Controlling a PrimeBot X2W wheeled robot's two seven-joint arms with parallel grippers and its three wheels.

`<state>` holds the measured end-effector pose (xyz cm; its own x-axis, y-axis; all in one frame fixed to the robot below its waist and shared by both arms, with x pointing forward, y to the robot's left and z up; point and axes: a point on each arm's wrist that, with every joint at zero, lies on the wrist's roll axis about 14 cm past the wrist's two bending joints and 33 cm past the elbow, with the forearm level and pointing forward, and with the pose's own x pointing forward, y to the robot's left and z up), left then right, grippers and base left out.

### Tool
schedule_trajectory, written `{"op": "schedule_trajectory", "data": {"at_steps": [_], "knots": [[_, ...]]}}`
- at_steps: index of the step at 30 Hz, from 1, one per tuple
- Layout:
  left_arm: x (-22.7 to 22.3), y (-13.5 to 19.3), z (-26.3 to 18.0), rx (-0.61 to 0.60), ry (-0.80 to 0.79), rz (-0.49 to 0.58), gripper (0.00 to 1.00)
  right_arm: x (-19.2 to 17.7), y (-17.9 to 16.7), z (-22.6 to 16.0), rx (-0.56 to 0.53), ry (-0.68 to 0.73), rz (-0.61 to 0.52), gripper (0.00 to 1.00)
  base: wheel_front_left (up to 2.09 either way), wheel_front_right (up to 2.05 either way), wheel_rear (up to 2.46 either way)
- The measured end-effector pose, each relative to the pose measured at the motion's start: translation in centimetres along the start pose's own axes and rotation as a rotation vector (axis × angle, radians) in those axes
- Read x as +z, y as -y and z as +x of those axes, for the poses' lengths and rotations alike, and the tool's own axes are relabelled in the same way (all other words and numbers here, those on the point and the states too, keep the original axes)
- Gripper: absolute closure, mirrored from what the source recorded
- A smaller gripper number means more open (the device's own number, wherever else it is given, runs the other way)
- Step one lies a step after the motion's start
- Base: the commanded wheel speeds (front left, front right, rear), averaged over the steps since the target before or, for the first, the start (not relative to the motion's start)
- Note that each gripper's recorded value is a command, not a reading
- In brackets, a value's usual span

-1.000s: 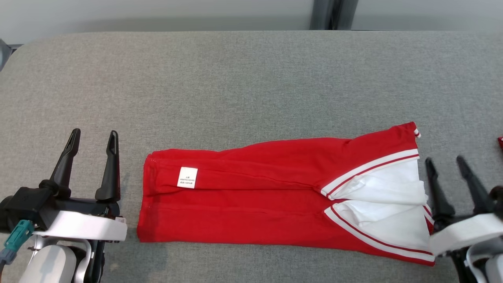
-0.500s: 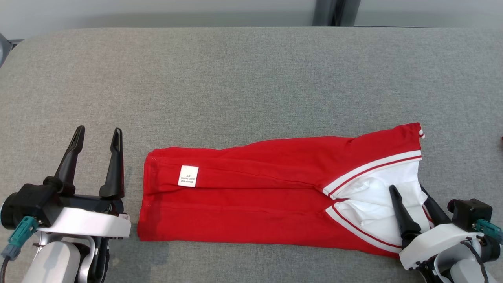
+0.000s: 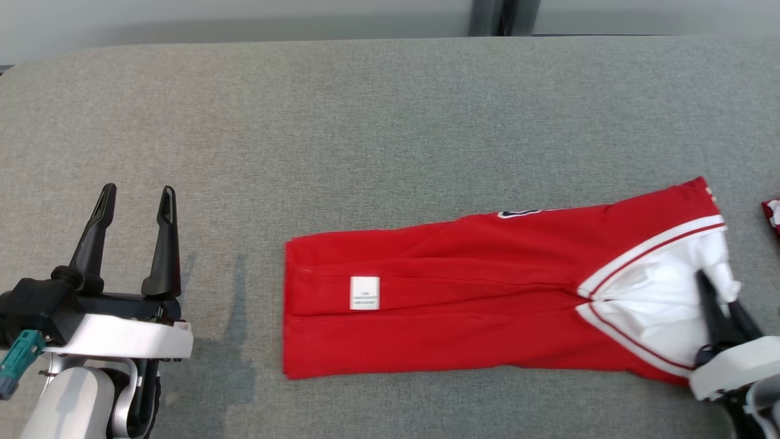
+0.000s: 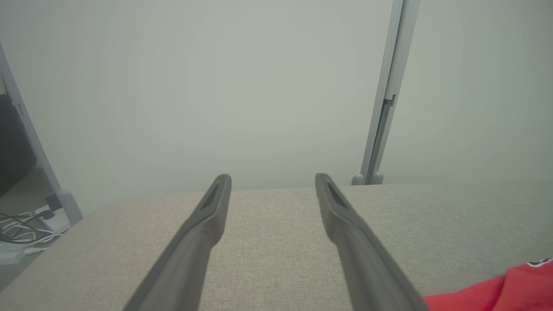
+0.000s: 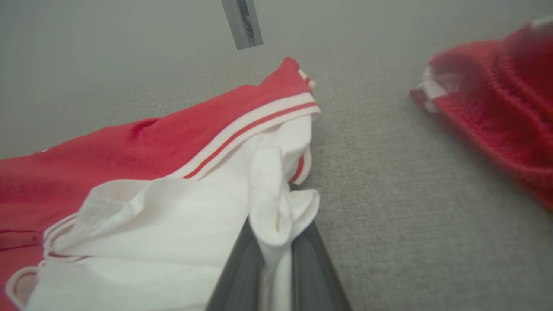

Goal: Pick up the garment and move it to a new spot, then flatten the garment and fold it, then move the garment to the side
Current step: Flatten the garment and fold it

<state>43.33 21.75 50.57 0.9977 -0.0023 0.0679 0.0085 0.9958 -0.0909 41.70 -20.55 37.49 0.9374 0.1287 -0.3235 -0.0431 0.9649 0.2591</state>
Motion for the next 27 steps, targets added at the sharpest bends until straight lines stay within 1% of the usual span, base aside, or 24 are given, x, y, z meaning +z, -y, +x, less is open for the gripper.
{"op": "schedule_trajectory", "data": {"at_steps": [6,8,11,13,18,20,23,27], "knots": [[-0.1,0.6,0.5,-0.016,0.004,-0.008,0.00,3.0,5.2,-1.8,-0.111,0.066,-0.076,1.00,0.00,0.00,0.00],[-0.1,0.8,0.7,-0.020,0.005,-0.009,0.00,3.6,5.7,-2.1,-0.125,0.084,-0.083,1.00,0.00,0.00,0.00],[-0.1,1.2,0.9,-0.032,0.007,-0.012,0.00,4.7,4.7,-2.0,-0.099,0.122,-0.089,1.00,0.00,0.00,0.00],[-0.2,1.4,1.0,-0.040,0.006,-0.015,0.00,5.4,3.1,-1.7,-0.055,0.149,-0.097,1.00,0.00,0.00,0.00],[-0.1,1.7,1.2,-0.050,0.008,-0.013,0.00,8.5,-3.1,-0.5,0.107,0.236,-0.122,1.00,0.00,0.00,0.00],[0.0,1.7,1.2,-0.054,0.009,-0.013,0.00,9.1,-6.5,-0.4,0.191,0.245,-0.123,1.00,0.00,0.00,0.00],[0.1,1.8,1.2,-0.058,0.012,-0.012,0.00,8.7,-12.1,-0.6,0.333,0.220,-0.120,1.00,0.00,0.00,0.00],[0.5,1.9,1.2,-0.058,0.017,-0.013,0.00,7.7,-19.0,-1.5,0.505,0.185,-0.073,1.00,0.00,0.00,0.00]]}}
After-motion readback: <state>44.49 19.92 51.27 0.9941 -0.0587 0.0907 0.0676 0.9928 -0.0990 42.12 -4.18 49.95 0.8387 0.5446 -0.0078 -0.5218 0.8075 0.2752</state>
